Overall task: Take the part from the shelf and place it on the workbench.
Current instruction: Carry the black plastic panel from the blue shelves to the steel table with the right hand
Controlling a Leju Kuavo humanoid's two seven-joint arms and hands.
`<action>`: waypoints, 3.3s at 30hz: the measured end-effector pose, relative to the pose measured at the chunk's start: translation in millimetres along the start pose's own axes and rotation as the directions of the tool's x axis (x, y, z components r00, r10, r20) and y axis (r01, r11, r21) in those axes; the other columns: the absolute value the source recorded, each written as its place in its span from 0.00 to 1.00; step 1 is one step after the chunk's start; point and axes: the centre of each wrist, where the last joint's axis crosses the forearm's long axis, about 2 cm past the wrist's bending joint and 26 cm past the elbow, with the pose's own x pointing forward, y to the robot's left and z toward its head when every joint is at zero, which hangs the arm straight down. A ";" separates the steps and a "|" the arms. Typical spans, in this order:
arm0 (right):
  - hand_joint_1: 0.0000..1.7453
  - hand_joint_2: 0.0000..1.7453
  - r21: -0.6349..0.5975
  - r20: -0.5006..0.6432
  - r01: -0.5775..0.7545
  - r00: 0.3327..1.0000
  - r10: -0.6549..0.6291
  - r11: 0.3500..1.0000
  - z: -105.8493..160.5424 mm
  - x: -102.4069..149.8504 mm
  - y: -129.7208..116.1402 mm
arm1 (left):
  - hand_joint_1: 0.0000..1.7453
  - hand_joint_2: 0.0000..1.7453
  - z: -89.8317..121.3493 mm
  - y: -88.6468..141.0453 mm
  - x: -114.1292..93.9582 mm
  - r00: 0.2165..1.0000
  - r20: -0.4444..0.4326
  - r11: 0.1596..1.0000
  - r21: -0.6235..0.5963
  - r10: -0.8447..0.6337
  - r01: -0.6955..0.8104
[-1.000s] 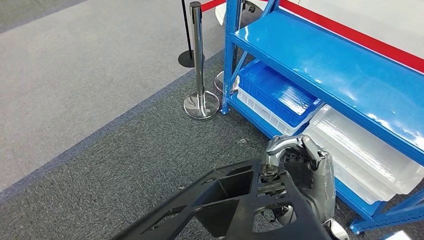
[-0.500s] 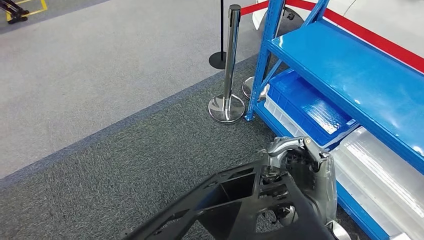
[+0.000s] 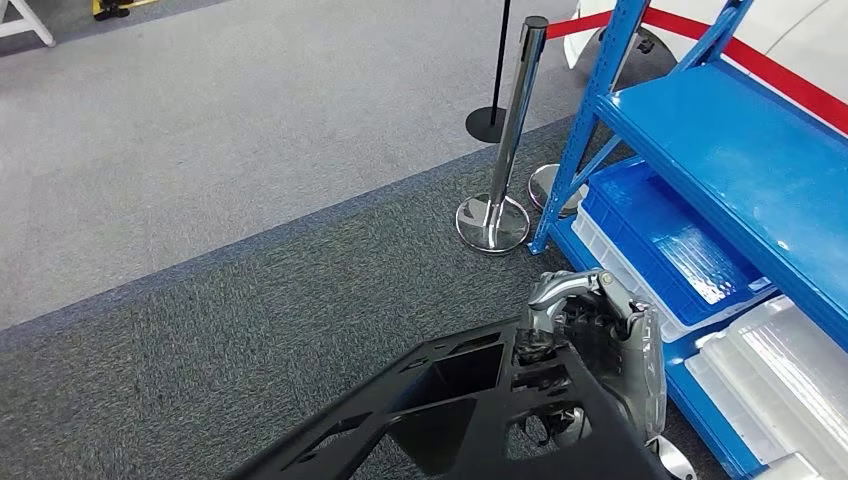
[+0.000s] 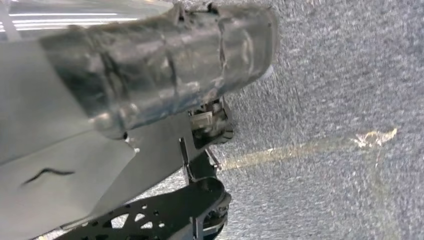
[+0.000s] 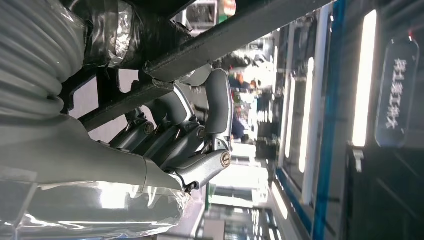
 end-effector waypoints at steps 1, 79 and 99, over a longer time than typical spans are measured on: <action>0.97 1.00 0.000 -0.001 0.003 1.000 -0.003 1.000 -0.3 -0.1 0.0 | 0.00 0.00 0.6 0.1 -1.2 1.000 -0.002 1.000 0.000 -0.001 0.001; 0.97 1.00 0.051 -0.064 0.264 0.963 -0.261 0.963 3.2 -6.6 -1.8 | 0.00 0.00 7.1 -12.5 -4.2 0.999 0.016 0.999 -0.004 0.033 -0.033; 0.97 1.00 -0.020 -0.082 0.313 0.946 -0.313 0.950 8.3 -8.2 -2.4 | 0.00 0.00 0.8 -14.8 8.0 1.000 0.021 1.000 -0.004 0.014 -0.014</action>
